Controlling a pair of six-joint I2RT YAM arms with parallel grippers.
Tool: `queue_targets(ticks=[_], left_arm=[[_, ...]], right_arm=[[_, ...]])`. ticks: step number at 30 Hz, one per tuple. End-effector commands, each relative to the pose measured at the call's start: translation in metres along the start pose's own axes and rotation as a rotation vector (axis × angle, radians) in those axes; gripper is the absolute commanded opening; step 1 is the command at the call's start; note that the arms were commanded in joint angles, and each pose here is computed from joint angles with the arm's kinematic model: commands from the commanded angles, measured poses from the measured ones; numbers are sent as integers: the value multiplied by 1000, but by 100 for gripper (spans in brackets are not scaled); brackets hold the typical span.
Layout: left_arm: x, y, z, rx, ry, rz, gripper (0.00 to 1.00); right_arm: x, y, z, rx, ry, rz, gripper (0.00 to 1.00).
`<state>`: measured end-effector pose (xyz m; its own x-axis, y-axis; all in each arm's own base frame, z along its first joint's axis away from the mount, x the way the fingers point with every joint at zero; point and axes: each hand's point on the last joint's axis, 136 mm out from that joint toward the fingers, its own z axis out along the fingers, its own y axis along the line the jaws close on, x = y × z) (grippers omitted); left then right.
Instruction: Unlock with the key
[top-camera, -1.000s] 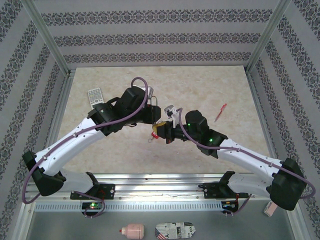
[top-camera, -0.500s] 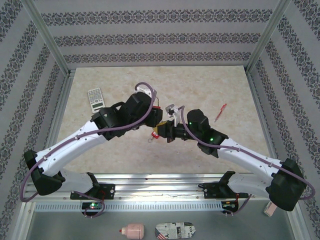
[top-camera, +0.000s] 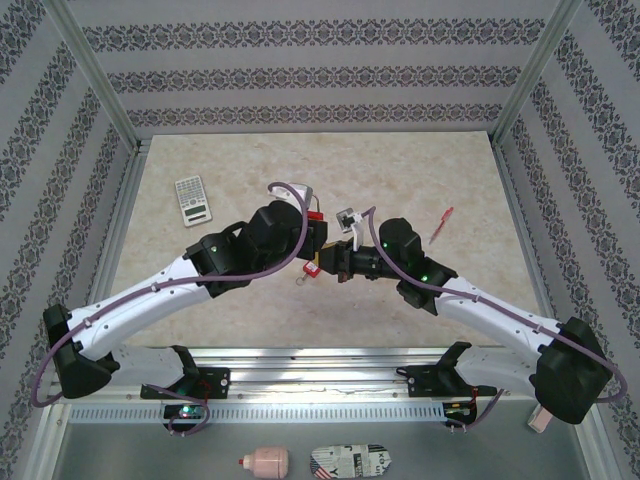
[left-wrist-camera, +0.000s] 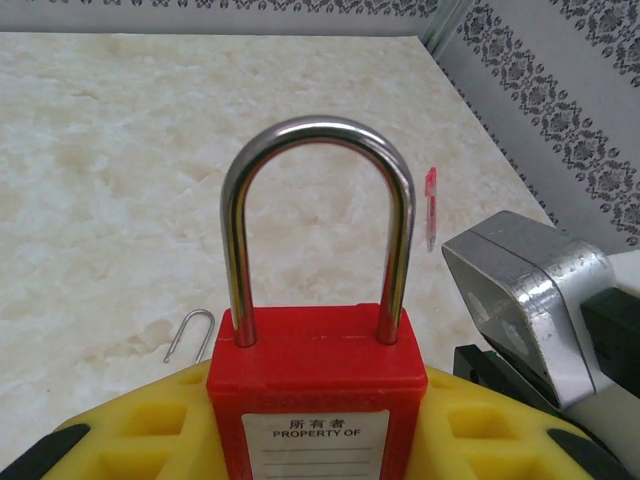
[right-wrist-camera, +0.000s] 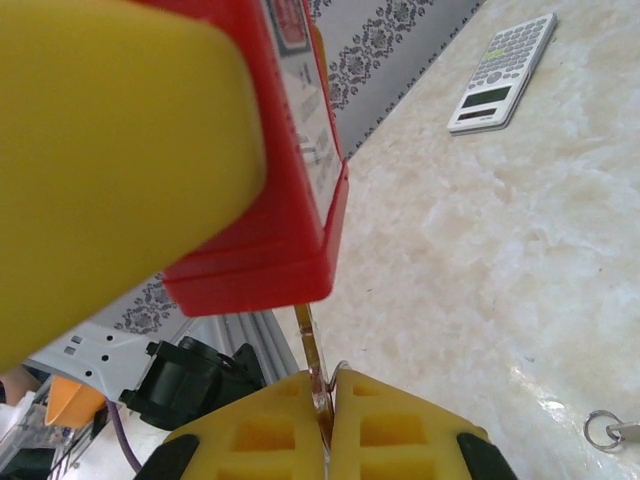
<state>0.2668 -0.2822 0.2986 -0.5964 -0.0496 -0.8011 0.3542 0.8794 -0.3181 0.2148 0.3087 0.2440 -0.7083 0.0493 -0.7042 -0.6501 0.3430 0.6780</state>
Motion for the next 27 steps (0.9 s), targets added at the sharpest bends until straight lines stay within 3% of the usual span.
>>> queue_targets(ticks=[1,16,27], left_arm=[[28,-18,1,85,88,-4,0],[56,10,0,-96,237,132,0],[54,-7,3,-9,144,46,0]], right_arm=[[-42,9,-10,-18,-164,-46,0],[-50,5,-22,27,-147,-66,0],[-58,8,-19,-7,-190,-37,0]])
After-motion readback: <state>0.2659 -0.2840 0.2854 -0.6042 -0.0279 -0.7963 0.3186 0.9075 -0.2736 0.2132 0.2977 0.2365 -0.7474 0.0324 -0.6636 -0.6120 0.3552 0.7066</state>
